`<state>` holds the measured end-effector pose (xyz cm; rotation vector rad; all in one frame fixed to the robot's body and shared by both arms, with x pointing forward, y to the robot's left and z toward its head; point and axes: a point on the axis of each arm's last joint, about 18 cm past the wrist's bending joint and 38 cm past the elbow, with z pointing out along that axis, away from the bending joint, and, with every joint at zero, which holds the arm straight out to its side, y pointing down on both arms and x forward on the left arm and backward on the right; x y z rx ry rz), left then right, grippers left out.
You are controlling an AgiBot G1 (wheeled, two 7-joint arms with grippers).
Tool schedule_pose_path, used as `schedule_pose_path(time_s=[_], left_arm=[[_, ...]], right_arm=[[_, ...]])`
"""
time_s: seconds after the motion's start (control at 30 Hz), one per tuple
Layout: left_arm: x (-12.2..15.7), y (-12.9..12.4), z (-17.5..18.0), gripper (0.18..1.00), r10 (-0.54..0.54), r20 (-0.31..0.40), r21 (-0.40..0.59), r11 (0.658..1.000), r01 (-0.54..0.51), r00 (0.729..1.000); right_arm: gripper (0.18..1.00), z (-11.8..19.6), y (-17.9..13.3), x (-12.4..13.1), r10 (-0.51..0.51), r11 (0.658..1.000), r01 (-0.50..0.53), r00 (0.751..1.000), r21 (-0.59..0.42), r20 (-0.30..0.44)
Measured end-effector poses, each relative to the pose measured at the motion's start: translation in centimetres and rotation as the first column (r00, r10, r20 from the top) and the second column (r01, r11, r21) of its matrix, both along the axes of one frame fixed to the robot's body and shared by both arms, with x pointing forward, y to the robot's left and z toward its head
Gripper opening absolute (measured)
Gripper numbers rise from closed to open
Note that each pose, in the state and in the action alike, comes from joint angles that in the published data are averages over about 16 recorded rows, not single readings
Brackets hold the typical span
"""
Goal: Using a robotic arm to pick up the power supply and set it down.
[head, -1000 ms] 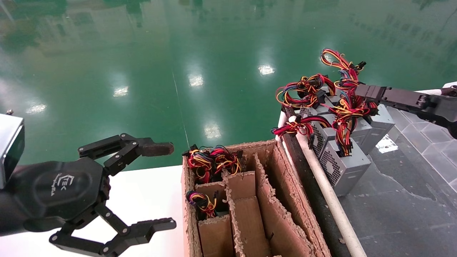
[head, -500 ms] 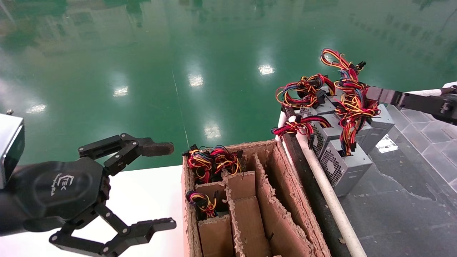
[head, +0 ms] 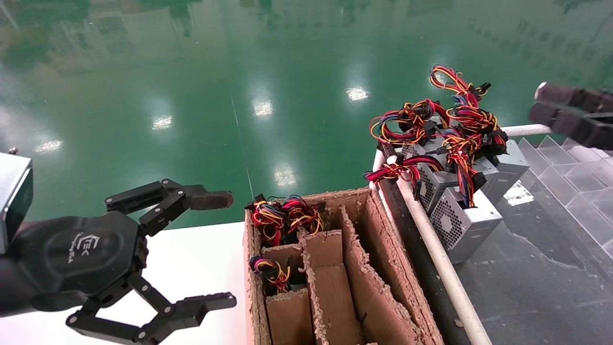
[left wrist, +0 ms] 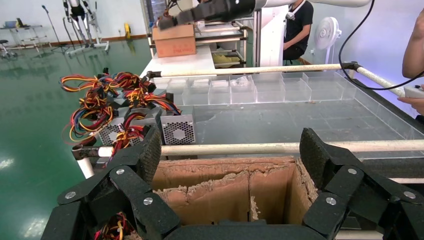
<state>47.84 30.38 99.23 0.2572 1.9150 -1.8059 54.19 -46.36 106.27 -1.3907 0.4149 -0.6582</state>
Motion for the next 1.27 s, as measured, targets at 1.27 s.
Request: schedule_pose_path(time_s=[1.27], left_arm=[[0.0,0.0,0.0,1.001,0.000,0.000,0.000,1.000,0.000,1.000]], right_arm=[[1.001,-3.7,10.1,-2.1,0.306,0.940,-0.283,0.946,-0.193,0.104]])
